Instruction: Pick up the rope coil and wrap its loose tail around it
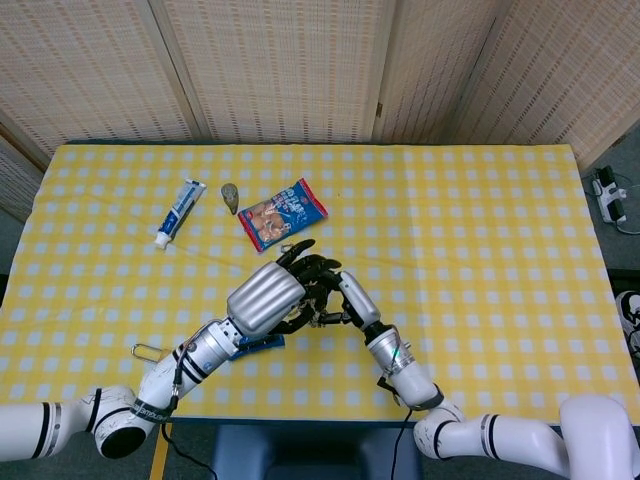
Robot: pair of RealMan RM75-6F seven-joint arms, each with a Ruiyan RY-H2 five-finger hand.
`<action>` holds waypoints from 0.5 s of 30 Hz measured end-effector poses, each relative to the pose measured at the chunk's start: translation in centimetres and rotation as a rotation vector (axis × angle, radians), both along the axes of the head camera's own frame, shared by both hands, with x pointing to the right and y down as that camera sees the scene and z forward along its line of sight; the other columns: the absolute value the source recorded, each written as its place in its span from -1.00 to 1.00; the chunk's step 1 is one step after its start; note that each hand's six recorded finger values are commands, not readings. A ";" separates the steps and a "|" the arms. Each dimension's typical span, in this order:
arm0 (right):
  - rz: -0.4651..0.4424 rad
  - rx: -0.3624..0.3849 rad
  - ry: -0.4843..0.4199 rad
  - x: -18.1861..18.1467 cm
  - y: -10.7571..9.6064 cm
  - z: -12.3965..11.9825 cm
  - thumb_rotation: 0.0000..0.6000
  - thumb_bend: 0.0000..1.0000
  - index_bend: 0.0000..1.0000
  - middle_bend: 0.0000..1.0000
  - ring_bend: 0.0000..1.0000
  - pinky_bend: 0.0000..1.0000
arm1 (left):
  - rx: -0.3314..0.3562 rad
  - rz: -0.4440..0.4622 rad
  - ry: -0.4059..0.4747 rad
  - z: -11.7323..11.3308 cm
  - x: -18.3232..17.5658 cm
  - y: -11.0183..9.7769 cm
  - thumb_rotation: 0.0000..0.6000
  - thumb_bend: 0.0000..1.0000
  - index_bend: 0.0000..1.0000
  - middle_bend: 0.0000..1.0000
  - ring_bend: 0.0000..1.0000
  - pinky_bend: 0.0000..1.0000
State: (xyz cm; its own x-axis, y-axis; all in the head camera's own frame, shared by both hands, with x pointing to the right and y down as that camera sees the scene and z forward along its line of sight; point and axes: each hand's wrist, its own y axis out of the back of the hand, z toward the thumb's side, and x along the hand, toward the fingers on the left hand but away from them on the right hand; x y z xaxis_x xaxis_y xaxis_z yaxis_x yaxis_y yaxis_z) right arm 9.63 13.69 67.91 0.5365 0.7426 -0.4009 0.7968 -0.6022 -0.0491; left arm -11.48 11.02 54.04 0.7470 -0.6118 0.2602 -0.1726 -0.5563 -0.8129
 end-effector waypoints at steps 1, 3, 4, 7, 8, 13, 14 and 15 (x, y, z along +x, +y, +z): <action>0.037 0.007 -0.015 0.3 -0.3 -0.1 1.00 0.47 0.62 0.36 0.51 0.21 | -0.001 -0.007 0.008 -0.1 -0.3 0.1 1.00 0.14 0.15 -0.72 -0.67 -0.99; 0.092 0.017 -0.041 0.8 -0.9 -0.2 1.00 0.47 0.63 0.36 0.50 0.21 | -0.005 -0.026 0.026 -0.1 -1.2 0.2 1.00 0.14 0.16 -0.73 -0.67 -0.99; 0.128 0.023 -0.059 1.1 -1.3 -0.3 1.00 0.47 0.63 0.36 0.50 0.21 | -0.007 -0.034 0.034 -0.2 -1.6 0.3 1.00 0.14 0.16 -0.73 -0.67 -0.99; 0.198 0.022 -0.109 1.8 -1.9 -0.5 1.00 0.47 0.63 0.37 0.51 0.22 | -0.022 -0.062 0.057 -0.1 -3.0 0.6 1.00 0.14 0.16 -0.73 -0.67 -0.99; 0.214 0.020 -0.125 2.0 -2.1 -0.5 1.00 0.47 0.64 0.37 0.52 0.22 | -0.032 -0.074 0.062 0.1 -3.7 0.7 1.00 0.14 0.16 -0.73 -0.67 -0.99; 0.261 0.039 -0.211 2.8 -2.6 -1.5 1.00 0.48 0.64 0.37 0.52 0.22 | -0.082 -0.125 0.057 1.2 -6.5 0.9 1.00 0.14 0.17 -0.73 -0.67 -0.99; 0.261 0.045 -0.223 2.9 -2.7 -1.7 1.00 0.48 0.64 0.37 0.53 0.22 | -0.091 -0.138 0.052 1.5 -7.1 0.9 1.00 0.14 0.17 -0.73 -0.67 -0.99; 0.261 0.050 -0.233 3.1 -2.8 -1.9 1.00 0.48 0.64 0.37 0.53 0.22 | -0.097 -0.149 0.049 1.7 -7.6 0.8 1.00 0.14 0.17 -0.73 -0.67 -0.99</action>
State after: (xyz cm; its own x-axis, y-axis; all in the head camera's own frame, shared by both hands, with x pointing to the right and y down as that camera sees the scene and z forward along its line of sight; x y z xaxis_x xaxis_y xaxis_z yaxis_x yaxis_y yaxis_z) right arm 12.75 10.91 66.03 0.3987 0.8824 -0.2500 0.9169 -0.3780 0.1280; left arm -19.11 11.85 55.79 0.6633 -0.6904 0.2889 -0.2971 -0.5972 -0.7450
